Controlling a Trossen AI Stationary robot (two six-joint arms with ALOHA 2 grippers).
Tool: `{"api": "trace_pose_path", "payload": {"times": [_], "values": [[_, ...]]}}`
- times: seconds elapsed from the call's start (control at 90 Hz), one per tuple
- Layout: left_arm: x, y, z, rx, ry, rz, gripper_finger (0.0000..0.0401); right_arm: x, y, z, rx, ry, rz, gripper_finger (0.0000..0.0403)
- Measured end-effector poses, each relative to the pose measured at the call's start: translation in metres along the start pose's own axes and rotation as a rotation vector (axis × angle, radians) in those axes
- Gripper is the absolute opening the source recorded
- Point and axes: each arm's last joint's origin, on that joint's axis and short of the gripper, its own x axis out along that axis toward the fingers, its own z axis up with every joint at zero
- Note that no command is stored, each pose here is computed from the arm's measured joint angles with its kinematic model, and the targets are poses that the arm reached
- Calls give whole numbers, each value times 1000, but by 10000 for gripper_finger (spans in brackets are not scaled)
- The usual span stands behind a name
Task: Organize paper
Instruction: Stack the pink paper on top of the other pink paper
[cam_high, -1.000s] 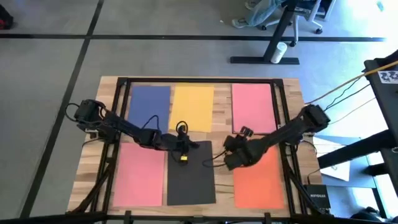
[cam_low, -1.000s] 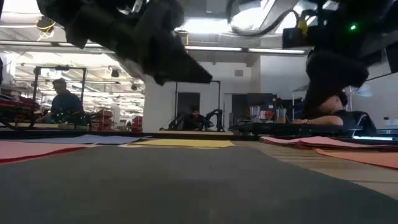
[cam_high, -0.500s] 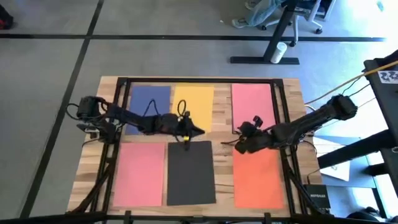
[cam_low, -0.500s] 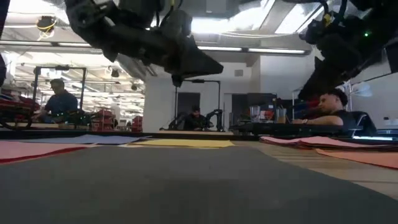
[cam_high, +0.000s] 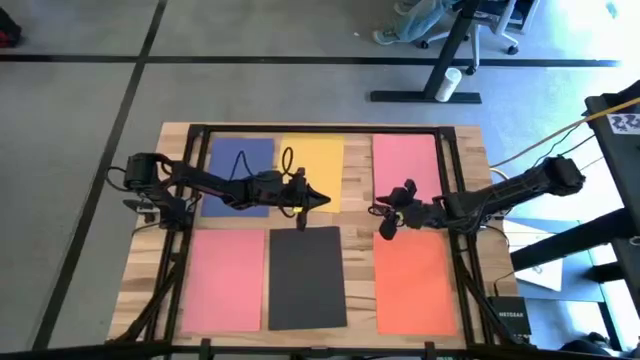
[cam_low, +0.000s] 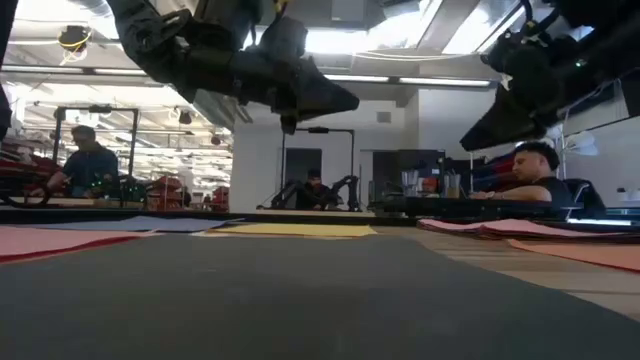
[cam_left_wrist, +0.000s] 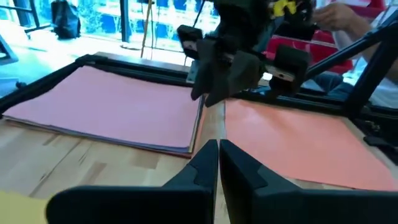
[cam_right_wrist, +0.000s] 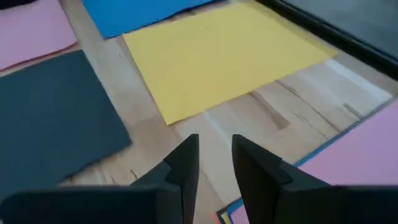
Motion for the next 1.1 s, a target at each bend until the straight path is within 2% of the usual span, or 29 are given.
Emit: {"api": "trace_pose_path", "payload": {"times": [0.2, 0.3, 0.456, 0.656, 0.878, 0.967, 1.1], "values": [[-26, -6, -14, -58, -188, -50, 0, 2, -3, -11, 34, -50, 87, 85], [-44, -3, -29, -113, -213, -36, 0, 2, -6, -17, 39, -67, 102, 85], [-67, 1, -45, -168, -161, 13, 0, -4, -11, -18, 43, -142, 135, 85], [-82, 4, -41, -148, -41, 95, 0, -15, -17, -13, -7, -202, 125, 85], [-101, 7, -31, -110, 71, 153, 0, -16, -18, -11, 43, -163, 158, 85], [-107, 6, -28, -103, 88, 152, 0, -18, -16, -4, -12, -139, 147, 85], [-113, 6, -27, -106, 125, 159, 0, -27, -16, 8, -113, 18, 70, 85]]}}
